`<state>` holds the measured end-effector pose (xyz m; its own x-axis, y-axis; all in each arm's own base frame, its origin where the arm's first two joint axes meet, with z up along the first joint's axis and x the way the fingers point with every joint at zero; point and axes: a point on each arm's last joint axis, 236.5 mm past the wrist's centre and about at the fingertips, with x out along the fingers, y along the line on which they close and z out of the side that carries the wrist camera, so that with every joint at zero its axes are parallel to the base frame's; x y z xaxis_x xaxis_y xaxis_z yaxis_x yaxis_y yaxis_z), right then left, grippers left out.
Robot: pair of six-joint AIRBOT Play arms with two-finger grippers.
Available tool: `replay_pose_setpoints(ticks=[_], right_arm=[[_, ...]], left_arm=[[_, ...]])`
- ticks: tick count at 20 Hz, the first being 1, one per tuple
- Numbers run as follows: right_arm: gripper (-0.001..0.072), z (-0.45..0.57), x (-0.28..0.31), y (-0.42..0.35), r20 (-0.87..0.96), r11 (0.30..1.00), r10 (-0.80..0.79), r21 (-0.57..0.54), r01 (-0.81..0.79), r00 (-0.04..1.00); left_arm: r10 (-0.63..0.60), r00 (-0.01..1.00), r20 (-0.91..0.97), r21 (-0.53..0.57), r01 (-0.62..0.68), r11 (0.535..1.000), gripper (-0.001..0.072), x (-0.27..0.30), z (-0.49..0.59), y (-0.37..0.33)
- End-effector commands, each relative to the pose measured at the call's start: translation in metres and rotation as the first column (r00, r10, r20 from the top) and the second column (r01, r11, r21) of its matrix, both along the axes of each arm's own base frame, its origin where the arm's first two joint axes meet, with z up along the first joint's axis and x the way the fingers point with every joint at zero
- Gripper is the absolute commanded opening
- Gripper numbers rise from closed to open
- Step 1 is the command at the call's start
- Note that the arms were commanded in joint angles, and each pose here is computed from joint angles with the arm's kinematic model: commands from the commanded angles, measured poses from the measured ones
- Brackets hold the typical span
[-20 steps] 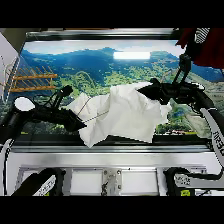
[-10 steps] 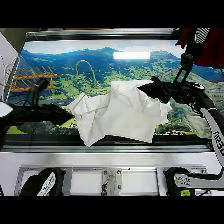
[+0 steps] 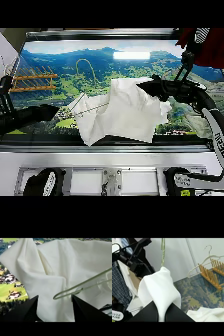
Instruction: Fold the clothes and pants, and hang the long-sleeved shirts on hangers.
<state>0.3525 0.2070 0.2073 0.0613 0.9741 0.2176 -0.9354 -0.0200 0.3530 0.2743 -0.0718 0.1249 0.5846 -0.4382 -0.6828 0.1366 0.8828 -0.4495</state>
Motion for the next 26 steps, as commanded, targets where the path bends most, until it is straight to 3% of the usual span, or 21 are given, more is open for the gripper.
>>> replay_pose_setpoints(ticks=[1, 3, 6, 8, 15, 21, 22, 23, 26], right_arm=[[0.0010, 0.007, -0.001, 0.000, 0.022, 1.000, -0.018, -0.006, 0.018, 1.000], [0.0010, 0.012, -0.004, 0.000, 0.036, 1.000, -0.019, -0.008, 0.020, 0.999], [0.0010, 0.015, -0.006, 0.000, 0.045, 1.000, -0.018, -0.008, 0.018, 0.999], [0.0010, 0.015, -0.006, 0.000, 0.045, 1.000, -0.018, -0.008, 0.019, 0.999], [0.0010, 0.015, -0.007, 0.000, 0.024, 1.000, -0.009, -0.006, 0.010, 1.000], [0.0010, 0.015, -0.007, 0.000, 0.024, 1.000, -0.009, -0.006, 0.009, 1.000], [0.0010, 0.015, -0.007, 0.000, 0.024, 1.000, -0.010, -0.006, 0.010, 1.000], [0.0010, 0.015, -0.007, 0.000, 0.024, 1.000, -0.010, -0.005, 0.010, 1.000], [0.0010, 0.022, -0.008, -0.002, 0.027, 1.000, -0.021, -0.005, 0.021, 0.999]], left_arm=[[0.067, 0.995, -0.069, -0.030, -0.069, 0.997, 0.0426, -0.008, -0.005, -0.028], [0.077, 0.994, -0.075, -0.136, -0.087, 0.987, 0.0426, -0.005, -0.010, -0.065], [0.126, 0.990, -0.063, -0.326, -0.139, 0.935, 0.0426, 0.003, -0.012, -0.112], [0.133, 0.989, -0.070, -0.387, -0.149, 0.910, 0.0425, 0.006, -0.016, -0.131], [0.005, 0.972, -0.233, -0.279, -0.072, 0.958, 0.0426, 0.002, -0.060, -0.181], [-0.009, 0.970, -0.245, -0.272, -0.059, 0.960, 0.0424, -0.002, -0.066, -0.187], [-0.009, 0.966, -0.257, -0.265, -0.061, 0.962, 0.0299, -0.004, -0.071, -0.187], [-0.010, 0.964, -0.266, -0.252, -0.060, 0.966, 0.0011, -0.006, -0.077, -0.185], [0.035, 0.957, -0.287, -0.241, -0.108, 0.964, 0.0015, -0.010, -0.083, -0.160]])
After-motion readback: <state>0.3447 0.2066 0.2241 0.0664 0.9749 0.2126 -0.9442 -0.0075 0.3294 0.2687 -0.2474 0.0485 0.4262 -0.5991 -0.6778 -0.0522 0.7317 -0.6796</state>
